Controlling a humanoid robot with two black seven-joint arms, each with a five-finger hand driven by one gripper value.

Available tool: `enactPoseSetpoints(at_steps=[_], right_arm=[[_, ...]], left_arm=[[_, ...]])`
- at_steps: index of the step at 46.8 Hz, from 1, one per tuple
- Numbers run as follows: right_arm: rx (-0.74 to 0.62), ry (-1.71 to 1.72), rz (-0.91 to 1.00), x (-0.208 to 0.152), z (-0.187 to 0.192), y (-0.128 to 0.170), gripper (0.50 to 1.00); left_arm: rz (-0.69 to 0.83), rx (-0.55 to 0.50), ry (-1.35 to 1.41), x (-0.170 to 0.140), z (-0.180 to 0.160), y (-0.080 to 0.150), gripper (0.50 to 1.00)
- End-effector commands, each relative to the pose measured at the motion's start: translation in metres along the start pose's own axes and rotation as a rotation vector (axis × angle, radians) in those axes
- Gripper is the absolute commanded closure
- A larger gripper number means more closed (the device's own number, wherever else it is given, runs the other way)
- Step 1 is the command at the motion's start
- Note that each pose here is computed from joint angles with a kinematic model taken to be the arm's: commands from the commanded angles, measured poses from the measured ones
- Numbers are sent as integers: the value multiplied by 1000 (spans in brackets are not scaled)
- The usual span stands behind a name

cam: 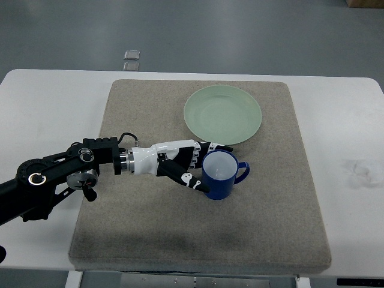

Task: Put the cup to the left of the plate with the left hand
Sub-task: 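Close the left hand firmly on the blue mug body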

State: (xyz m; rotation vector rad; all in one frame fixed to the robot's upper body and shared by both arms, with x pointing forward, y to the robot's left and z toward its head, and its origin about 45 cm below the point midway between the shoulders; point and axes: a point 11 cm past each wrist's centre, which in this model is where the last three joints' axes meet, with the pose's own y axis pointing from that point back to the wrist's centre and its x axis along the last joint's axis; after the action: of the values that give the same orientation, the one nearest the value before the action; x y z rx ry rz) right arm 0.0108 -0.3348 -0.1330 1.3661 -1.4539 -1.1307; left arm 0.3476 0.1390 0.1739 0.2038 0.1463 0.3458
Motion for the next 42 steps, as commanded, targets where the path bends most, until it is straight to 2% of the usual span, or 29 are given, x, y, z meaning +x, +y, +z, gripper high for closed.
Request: enactPoseSetpoints(at_steps=[1,6,13,22,25,42], right_arm=[[0,0,0,0,0,0,568],[0,0,0,0,0,0,568],[0,0,0,0,0,0,568],[0,0,0,0,0,0,568],[0,1,0,0,0,0,568],[0,0,0,0,0,0,568]], left_arm=[[-4,1,-4,-1,0,-1,525],[-5,3,-6,-1,0,-1,549],[-5,4,-8,-1,0,-2,634],[-6,4,-9,-1,0,-2,684],[-9,3,-10,-2,0,-3,729],[-11,-4,-7,-3,2,-5,757]])
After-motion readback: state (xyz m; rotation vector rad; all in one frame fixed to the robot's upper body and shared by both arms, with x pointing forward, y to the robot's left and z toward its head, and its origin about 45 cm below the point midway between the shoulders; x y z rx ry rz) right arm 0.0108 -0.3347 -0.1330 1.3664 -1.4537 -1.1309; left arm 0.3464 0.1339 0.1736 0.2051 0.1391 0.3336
